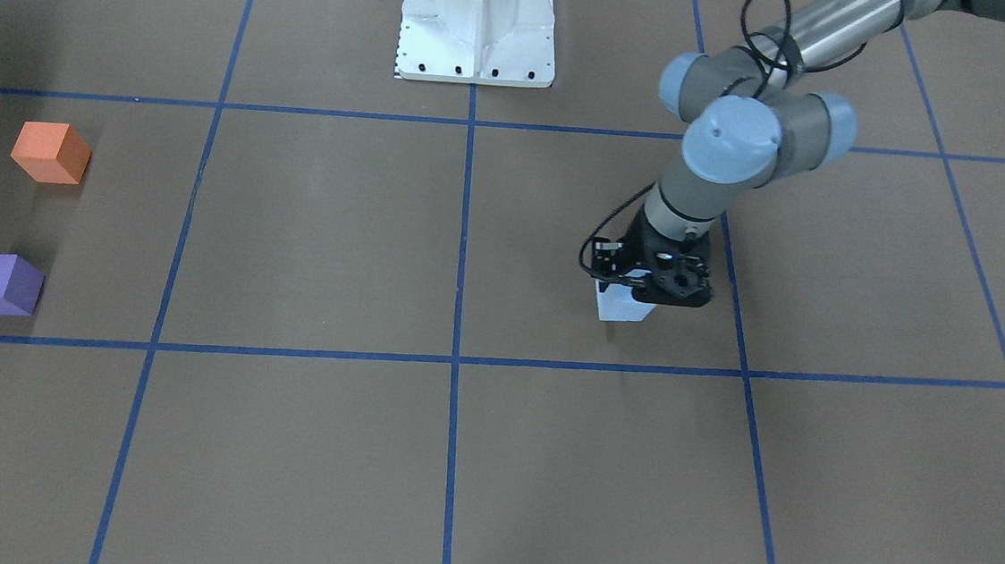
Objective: Place blue block between orange and purple blocks
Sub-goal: 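Carry the light blue cube to the table center and release it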
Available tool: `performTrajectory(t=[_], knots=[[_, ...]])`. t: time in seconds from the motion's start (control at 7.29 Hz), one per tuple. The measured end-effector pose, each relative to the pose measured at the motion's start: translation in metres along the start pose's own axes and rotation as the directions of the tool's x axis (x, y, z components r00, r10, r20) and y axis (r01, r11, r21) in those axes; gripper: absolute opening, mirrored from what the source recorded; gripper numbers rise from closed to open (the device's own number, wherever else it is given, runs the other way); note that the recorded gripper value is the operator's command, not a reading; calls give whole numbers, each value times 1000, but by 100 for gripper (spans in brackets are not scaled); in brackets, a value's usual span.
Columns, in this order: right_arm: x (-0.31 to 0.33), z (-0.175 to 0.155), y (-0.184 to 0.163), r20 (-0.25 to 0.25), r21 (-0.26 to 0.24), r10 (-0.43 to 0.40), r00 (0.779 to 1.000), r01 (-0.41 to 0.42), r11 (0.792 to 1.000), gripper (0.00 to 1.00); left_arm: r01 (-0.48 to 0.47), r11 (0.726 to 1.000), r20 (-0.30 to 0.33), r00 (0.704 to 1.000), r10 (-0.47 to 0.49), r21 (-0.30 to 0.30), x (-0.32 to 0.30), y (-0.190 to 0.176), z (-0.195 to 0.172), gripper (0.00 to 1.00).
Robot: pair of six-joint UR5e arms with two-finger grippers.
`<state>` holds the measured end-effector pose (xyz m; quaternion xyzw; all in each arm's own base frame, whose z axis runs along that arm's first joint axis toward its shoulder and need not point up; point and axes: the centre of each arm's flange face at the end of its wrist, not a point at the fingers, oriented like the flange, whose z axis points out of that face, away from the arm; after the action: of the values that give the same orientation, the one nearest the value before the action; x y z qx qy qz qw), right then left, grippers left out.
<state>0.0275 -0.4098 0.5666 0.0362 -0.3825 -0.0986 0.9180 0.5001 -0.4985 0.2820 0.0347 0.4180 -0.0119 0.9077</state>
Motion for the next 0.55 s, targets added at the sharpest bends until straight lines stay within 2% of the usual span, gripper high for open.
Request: performTrajectory(t=[0.27, 0.41, 0.55], knots=[[0, 0, 1, 1, -1, 1, 1000, -1, 1000, 100, 19, 1000, 34, 999, -19, -12, 98, 27, 1, 30], [1, 1, 1, 1, -2, 2, 1000, -2, 1000, 100, 19, 1000, 31, 999, -18, -21, 129, 42, 5, 42], [1, 1, 1, 1, -1, 2, 1000, -2, 1000, 100, 12, 1000, 35, 999, -12, -20, 150, 54, 12, 65]])
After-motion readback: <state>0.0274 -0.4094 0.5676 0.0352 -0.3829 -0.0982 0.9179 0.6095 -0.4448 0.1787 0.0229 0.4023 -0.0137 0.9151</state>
